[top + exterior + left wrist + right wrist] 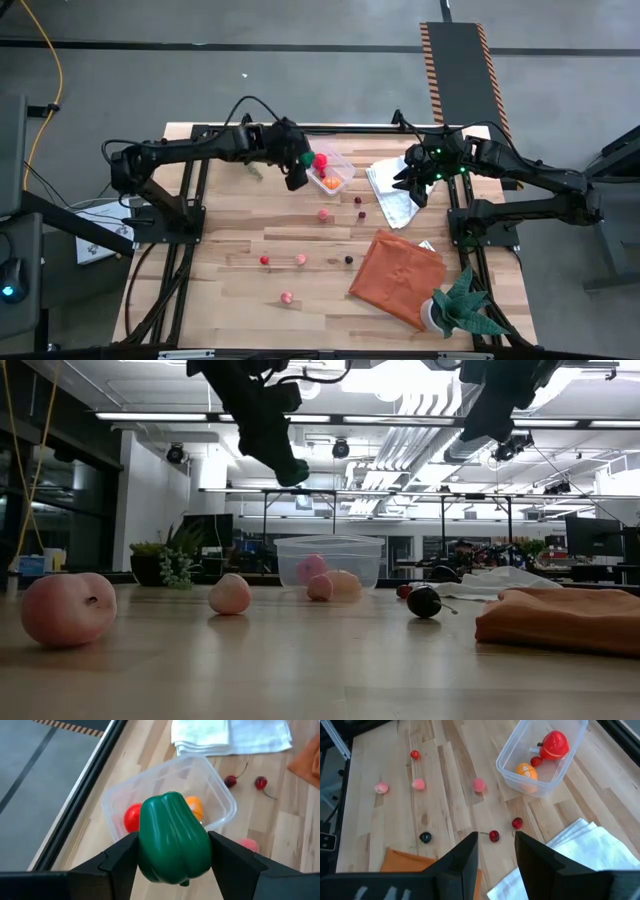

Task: Pick and placing Produce into tupperware
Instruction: Put the green bell pepper into the transparent bin

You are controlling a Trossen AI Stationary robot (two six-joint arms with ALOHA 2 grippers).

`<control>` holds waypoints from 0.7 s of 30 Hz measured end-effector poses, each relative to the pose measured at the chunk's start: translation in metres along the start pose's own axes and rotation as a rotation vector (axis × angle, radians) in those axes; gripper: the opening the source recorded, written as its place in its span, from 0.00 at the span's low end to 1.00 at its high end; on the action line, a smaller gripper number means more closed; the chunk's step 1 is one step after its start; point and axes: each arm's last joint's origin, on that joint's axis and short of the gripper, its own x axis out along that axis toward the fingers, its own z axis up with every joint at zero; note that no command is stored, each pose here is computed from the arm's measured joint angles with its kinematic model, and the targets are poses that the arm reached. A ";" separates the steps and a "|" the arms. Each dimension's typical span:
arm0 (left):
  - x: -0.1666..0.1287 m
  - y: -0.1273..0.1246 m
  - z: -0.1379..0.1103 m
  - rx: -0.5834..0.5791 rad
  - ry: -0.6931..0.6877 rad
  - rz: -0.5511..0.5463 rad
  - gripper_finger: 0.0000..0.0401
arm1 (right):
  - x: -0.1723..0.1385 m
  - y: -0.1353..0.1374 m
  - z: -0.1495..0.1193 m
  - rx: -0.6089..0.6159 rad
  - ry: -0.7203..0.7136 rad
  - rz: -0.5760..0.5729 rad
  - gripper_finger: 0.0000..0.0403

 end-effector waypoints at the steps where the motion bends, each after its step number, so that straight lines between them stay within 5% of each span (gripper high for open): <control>1: 0.000 0.004 0.000 -0.010 -0.007 -0.003 0.53 | 0.000 0.000 0.000 0.005 -0.005 0.000 0.30; 14: 0.002 0.033 0.001 0.025 -0.044 -0.053 0.53 | 0.000 0.000 0.005 0.065 -0.053 -0.026 0.30; 21: 0.002 0.036 0.000 0.156 -0.052 -0.067 0.53 | 0.000 -0.001 0.011 0.077 -0.113 -0.053 0.30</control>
